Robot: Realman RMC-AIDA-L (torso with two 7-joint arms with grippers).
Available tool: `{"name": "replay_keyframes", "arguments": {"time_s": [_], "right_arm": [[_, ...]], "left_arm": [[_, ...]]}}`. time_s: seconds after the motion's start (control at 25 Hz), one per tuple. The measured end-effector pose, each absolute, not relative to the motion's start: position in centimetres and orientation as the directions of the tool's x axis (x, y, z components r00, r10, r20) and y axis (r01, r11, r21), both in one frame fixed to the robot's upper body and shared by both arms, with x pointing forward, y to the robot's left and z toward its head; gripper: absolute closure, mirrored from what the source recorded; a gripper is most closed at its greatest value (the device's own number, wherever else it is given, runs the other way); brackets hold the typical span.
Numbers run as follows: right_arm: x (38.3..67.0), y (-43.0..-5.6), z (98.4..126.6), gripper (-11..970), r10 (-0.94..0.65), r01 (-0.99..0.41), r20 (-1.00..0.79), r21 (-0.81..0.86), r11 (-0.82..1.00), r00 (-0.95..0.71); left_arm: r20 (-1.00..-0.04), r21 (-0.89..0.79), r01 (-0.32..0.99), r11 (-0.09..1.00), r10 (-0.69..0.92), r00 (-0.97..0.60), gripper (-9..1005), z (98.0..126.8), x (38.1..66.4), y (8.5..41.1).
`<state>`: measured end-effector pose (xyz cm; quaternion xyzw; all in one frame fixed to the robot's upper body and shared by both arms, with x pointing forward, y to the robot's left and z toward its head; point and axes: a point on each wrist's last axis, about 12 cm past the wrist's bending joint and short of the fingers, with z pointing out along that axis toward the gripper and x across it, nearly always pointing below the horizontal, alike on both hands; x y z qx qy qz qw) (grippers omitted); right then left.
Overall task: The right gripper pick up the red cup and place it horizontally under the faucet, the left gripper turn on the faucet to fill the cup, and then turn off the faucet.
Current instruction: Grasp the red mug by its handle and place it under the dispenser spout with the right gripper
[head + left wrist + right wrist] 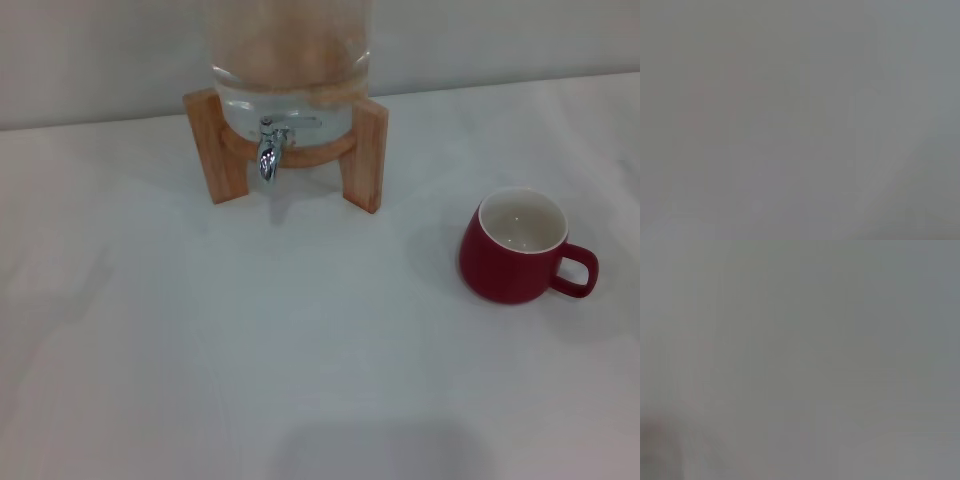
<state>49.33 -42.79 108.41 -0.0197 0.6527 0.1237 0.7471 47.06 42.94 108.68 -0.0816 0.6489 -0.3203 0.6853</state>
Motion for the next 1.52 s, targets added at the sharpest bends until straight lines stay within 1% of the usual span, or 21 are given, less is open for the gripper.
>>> {"name": "replay_keyframes", "arguments": {"time_s": [0.32, 0.6, 0.88, 1.0, 1.24, 1.52], "right_arm": [[48.7, -42.6, 108.5, 300, 0.041, -0.343, -0.998, 0.053, 0.938, -0.041], [47.6, -42.2, 107.8, 300, -0.007, -0.424, -0.989, 0.055, 0.904, -0.145], [45.7, -42.5, 108.2, 300, 0.003, -0.490, -0.989, 0.074, 0.868, -0.145], [45.1, -42.3, 108.1, 301, -0.017, -0.517, -0.987, 0.068, 0.853, -0.157], [44.8, -41.4, 107.1, 301, -0.068, -0.561, -0.973, 0.070, 0.825, -0.221], [44.9, -40.6, 106.6, 301, -0.103, -0.602, -0.962, 0.073, 0.795, -0.253]], "left_arm": [[-0.838, -0.526, 0.337, 0.781, -0.544, -0.047, 151, 108.8, 47.2, 42.9], [-0.838, -0.524, 0.346, 0.778, -0.544, -0.046, 151, 109.0, 47.6, 42.8], [-0.836, -0.531, 0.357, 0.769, -0.545, -0.069, 151, 109.0, 47.9, 42.5], [-0.835, -0.532, 0.359, 0.767, -0.546, -0.071, 151, 109.0, 48.0, 42.4], [-0.832, -0.537, 0.360, 0.763, -0.549, -0.078, 150, 108.9, 48.1, 42.4], [-0.831, -0.541, 0.362, 0.760, -0.550, -0.088, 150, 108.9, 48.1, 42.3]]}}
